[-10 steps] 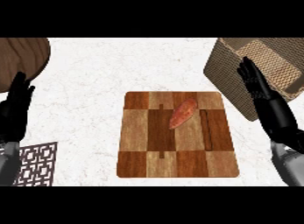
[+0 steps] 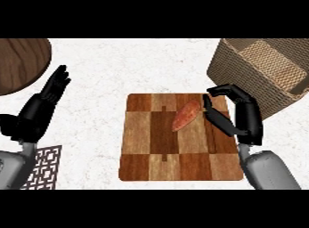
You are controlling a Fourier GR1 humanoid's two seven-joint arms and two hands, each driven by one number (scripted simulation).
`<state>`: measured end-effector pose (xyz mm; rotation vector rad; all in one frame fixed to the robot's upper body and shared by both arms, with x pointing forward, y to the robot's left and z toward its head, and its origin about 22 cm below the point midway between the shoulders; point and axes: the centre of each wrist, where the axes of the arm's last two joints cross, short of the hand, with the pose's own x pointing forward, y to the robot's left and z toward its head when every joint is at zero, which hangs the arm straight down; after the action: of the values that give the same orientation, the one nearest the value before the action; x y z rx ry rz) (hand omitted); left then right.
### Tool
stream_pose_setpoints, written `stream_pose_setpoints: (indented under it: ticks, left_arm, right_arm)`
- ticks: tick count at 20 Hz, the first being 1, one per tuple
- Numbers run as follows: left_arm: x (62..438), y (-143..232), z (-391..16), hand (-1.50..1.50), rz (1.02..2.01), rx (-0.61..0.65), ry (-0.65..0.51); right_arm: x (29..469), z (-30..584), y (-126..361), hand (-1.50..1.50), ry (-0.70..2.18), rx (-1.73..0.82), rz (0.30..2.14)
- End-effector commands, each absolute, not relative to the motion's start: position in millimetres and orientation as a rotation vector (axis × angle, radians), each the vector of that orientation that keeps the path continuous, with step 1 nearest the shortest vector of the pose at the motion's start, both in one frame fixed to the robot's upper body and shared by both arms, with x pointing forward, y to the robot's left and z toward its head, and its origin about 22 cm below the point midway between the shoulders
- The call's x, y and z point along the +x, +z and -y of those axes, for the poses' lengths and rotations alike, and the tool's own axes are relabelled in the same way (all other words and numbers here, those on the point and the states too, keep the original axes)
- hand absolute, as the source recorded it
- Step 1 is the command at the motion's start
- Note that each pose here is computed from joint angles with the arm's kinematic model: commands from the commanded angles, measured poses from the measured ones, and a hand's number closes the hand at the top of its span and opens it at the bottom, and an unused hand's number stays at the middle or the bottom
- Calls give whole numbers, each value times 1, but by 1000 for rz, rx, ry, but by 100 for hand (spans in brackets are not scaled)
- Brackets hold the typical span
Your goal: Pick the sweet potato from the cutting board and place it in the basket
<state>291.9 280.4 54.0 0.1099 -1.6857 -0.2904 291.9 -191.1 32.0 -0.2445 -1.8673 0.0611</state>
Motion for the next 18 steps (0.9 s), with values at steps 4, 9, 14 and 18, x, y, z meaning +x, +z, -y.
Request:
stream_pose_setpoints:
  ticks: [4, 9, 14, 18]
  left_arm:
    - [293, 58, -254, 0, 1692, 24, -406]
    - [287, 54, -256, 0, 1676, 34, -398]
    - [287, 57, -273, 0, 1667, 80, -371]
    - [282, 47, -270, 0, 1643, 63, -380]
  right_arm:
    - [305, 89, 12, -150, -32, -567, 1810]
    - [329, 101, -5, -150, 26, -837, 1615]
    - [361, 143, 8, -150, 180, -1021, 1430]
    - [371, 132, 18, -150, 429, -1002, 1182]
